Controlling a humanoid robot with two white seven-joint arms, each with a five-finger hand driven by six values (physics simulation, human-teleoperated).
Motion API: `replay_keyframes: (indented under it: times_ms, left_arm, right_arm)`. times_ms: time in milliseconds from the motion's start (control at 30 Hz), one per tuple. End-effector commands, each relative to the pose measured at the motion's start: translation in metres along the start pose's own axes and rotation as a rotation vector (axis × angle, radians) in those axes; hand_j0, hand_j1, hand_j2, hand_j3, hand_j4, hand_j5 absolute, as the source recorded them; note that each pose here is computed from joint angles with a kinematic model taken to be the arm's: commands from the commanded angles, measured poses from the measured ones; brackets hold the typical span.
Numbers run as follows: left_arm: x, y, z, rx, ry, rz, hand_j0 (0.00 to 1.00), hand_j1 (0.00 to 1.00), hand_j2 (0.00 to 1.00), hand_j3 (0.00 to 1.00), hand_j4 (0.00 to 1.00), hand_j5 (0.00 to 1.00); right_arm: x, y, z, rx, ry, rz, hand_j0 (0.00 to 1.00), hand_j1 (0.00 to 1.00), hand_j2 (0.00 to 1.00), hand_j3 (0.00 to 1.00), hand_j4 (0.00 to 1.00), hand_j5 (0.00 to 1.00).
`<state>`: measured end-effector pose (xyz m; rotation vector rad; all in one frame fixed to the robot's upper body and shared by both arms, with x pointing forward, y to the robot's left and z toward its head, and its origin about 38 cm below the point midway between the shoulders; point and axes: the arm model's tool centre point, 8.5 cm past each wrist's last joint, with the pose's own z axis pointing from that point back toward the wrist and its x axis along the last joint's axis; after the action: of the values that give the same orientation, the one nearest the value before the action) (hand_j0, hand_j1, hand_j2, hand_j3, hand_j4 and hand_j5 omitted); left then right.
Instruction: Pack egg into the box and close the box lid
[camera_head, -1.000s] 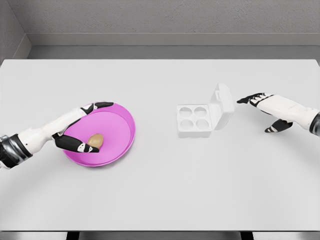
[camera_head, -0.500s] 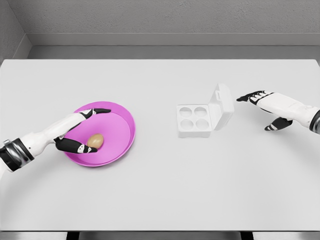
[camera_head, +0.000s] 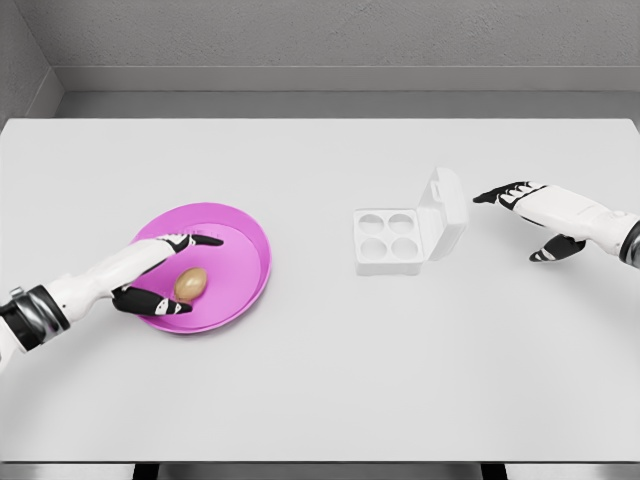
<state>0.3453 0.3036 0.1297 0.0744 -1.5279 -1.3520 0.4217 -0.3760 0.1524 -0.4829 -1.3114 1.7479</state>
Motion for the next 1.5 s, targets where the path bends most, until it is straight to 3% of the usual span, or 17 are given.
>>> replay_keyframes:
  times_ms: [0, 100, 267, 967, 1467]
  left_arm:
    - [0.000, 0.001, 0.001, 0.000, 0.006, -0.008, 0.89, 0.89, 0.89, 0.89, 0.89, 0.89]
    - [-0.007, 0.000, 0.001, -0.009, 0.064, -0.016, 0.89, 0.89, 0.89, 0.89, 0.89, 0.89]
    - [-0.010, 0.002, 0.000, -0.010, 0.084, -0.040, 0.88, 0.88, 0.88, 0.88, 0.88, 0.88]
    - [-0.006, -0.004, -0.001, -0.023, 0.071, -0.032, 0.77, 0.77, 0.77, 0.77, 0.77, 0.77]
    - [-0.001, -0.009, 0.000, -0.024, 0.067, 0.001, 0.77, 0.77, 0.77, 0.77, 0.77, 0.77]
  right_arm:
    - [0.000, -0.001, 0.000, -0.003, 0.000, -0.004, 1.00, 1.00, 1.00, 1.00, 1.00, 1.00]
    - [0.000, -0.001, 0.000, -0.003, 0.000, -0.004, 1.00, 1.00, 1.00, 1.00, 1.00, 1.00]
    - [0.001, -0.001, 0.000, -0.005, -0.004, -0.003, 1.00, 1.00, 1.00, 1.00, 1.00, 1.00]
    - [-0.001, -0.002, 0.003, -0.002, 0.003, 0.001, 1.00, 1.00, 1.00, 1.00, 1.00, 1.00]
    - [0.003, -0.004, 0.004, -0.003, -0.007, 0.015, 1.00, 1.00, 1.00, 1.00, 1.00, 1.00]
